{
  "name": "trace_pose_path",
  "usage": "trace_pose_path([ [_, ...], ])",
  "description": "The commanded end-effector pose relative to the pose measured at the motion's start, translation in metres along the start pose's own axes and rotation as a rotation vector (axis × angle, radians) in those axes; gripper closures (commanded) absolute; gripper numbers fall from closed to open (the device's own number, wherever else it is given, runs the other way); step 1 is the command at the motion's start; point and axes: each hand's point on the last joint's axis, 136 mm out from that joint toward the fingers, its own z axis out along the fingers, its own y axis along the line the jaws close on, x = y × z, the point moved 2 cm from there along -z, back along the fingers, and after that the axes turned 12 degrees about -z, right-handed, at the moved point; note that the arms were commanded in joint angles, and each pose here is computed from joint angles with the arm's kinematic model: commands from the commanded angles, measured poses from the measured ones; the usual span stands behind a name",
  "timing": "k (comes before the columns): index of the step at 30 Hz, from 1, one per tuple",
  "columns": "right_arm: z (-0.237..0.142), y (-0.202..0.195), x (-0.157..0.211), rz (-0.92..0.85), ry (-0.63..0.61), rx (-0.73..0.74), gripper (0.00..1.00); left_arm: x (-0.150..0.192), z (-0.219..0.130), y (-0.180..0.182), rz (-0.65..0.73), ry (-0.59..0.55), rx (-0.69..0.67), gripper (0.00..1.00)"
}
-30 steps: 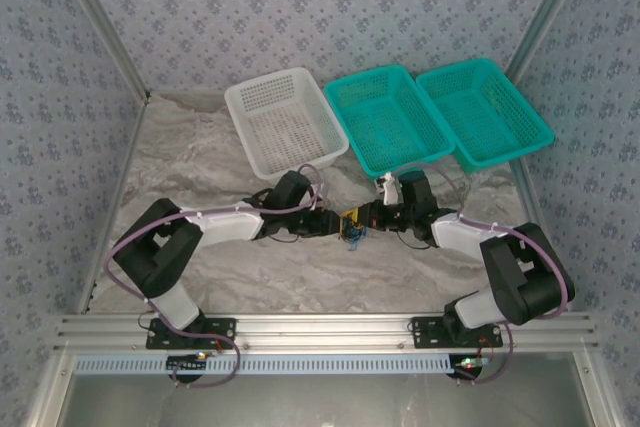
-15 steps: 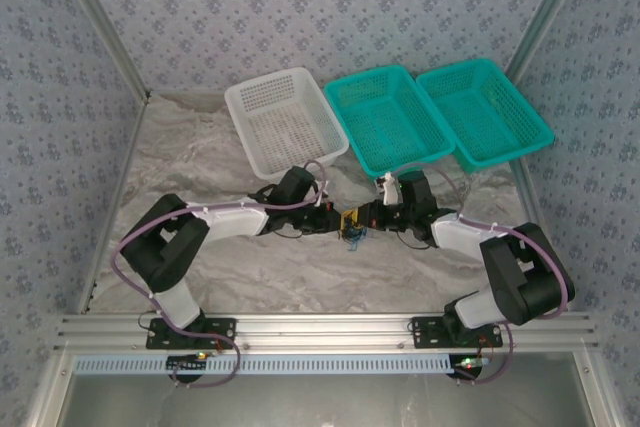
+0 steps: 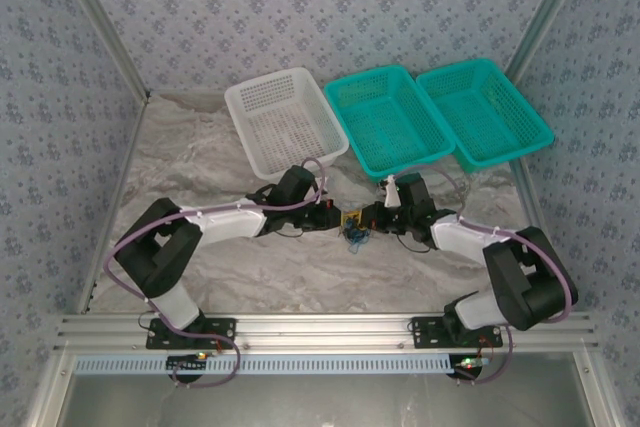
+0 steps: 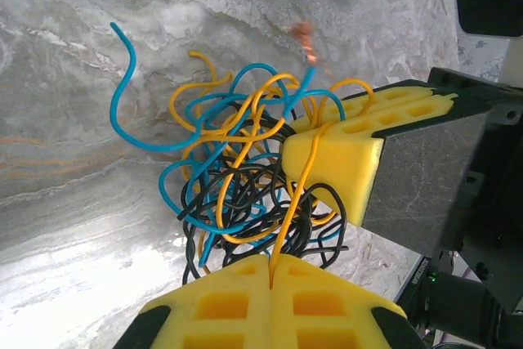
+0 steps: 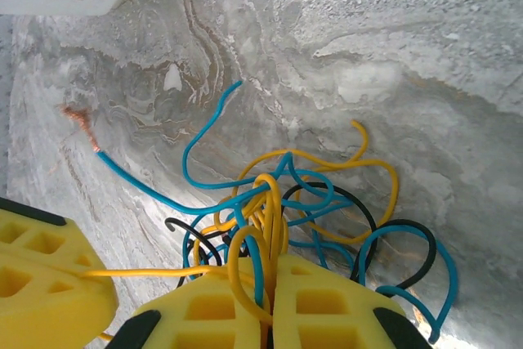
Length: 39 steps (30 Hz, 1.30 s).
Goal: Untangle the cables
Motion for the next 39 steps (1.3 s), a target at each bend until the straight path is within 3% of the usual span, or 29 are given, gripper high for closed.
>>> trace_pose_path([
  [1,-0.010,-0.029,0.001,0.057,-0.010,0.185,0.87,0.001,-0.011,0.002,0.007,-0.019,-0.032,1.00],
  [6,-0.020,-0.019,-0.003,-0.001,-0.041,0.162,0.66,-0.005,-0.017,-0.005,0.024,-0.050,-0.033,1.00],
  [8,-0.026,-0.011,-0.007,-0.045,-0.056,0.145,0.43,-0.008,-0.019,-0.008,0.029,-0.060,-0.031,1.00],
  [10,-0.031,-0.004,-0.010,-0.091,-0.061,0.134,0.29,-0.010,-0.019,-0.011,0.030,-0.060,-0.036,1.00],
  [12,-0.036,0.005,-0.014,-0.156,-0.071,0.136,0.00,-0.014,-0.022,-0.017,0.040,-0.061,-0.054,1.00],
  [17,-0.039,0.024,-0.023,-0.286,-0.101,0.127,0.00,-0.023,-0.028,-0.025,0.050,-0.092,-0.077,1.00],
  [27,-0.009,0.046,-0.044,-0.365,-0.162,0.146,0.00,-0.027,-0.021,-0.024,-0.016,-0.075,-0.113,1.00],
  [33,-0.003,0.022,-0.050,-0.305,-0.219,0.294,0.10,-0.028,-0.022,-0.023,-0.013,-0.080,-0.121,1.00],
  [39,0.011,0.019,-0.039,-0.373,-0.182,0.247,0.16,-0.030,-0.023,-0.021,-0.017,-0.096,-0.138,1.00],
])
